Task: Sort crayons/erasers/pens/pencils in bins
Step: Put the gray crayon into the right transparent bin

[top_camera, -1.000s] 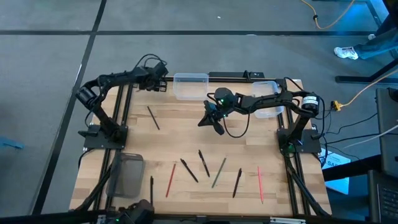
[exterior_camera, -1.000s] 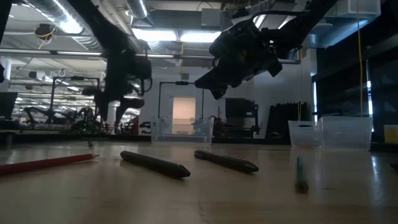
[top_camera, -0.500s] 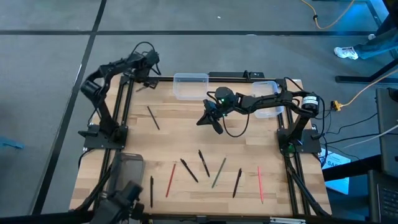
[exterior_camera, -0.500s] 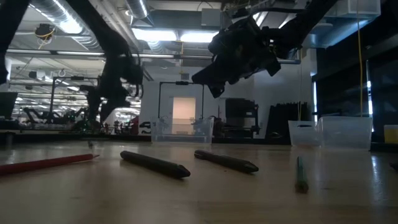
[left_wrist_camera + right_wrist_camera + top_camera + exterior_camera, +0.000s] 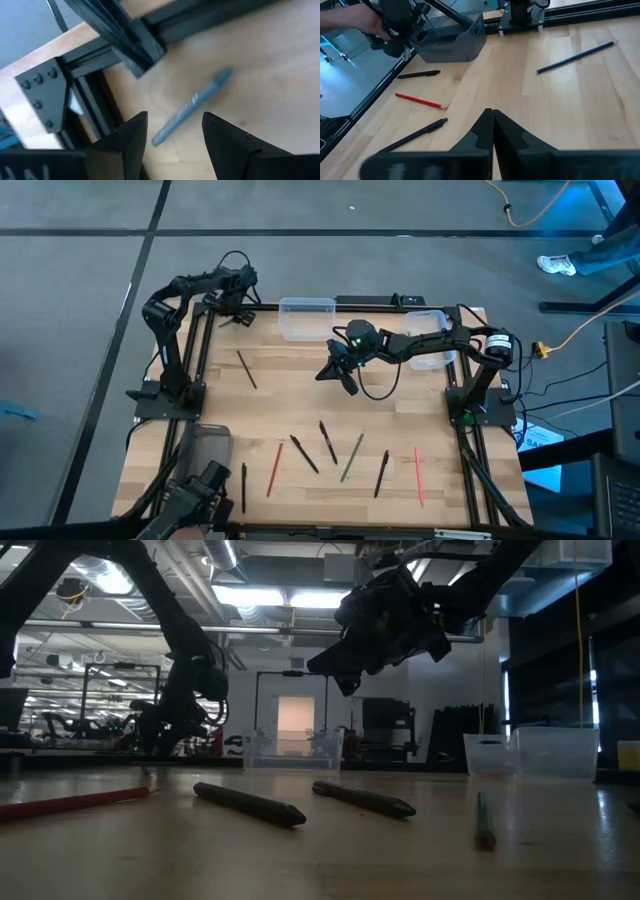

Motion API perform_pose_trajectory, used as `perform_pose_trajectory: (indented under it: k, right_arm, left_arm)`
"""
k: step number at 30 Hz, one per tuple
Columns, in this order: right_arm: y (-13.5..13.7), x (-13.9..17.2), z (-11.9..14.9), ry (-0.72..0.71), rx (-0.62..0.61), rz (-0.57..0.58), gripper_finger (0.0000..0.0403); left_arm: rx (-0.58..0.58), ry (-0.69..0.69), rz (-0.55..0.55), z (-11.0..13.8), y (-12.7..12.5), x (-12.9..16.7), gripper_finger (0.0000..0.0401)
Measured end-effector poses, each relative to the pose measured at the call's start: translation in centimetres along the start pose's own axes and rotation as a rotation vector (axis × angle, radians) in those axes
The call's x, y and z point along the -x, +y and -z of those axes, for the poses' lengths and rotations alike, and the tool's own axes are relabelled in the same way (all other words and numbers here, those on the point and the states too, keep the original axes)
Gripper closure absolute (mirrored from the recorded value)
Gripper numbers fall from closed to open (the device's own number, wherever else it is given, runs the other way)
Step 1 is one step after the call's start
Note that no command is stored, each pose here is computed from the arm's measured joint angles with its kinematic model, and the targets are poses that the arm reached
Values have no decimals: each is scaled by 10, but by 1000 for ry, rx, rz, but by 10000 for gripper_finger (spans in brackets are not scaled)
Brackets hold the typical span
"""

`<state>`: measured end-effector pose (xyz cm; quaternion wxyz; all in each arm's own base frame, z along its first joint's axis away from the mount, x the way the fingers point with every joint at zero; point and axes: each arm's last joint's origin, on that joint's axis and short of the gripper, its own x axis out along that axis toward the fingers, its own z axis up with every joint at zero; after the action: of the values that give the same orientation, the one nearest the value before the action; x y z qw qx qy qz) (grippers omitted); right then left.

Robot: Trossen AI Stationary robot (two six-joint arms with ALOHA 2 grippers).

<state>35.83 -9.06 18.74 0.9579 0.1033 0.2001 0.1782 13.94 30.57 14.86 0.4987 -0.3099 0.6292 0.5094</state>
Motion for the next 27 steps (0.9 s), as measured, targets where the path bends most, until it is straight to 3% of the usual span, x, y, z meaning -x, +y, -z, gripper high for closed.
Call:
perform_pose_trajectory:
  k: [11, 16, 20, 27]
  right_arm:
    - [0, 0, 0, 2, 6, 0, 392]
    - [0, 0, 0, 4, 26, 19, 392]
    - [-1, 0, 1, 11, 25, 28, 392]
    - [-2, 0, 1, 9, 51, 58, 392]
  left_arm:
    - [35, -10, -2, -1, -1, 1, 219]
    - [135, -4, -8, 0, -2, 1, 230]
    - [150, 46, 34, 5, -7, 2, 233]
    - [372, 38, 46, 7, -18, 8, 233]
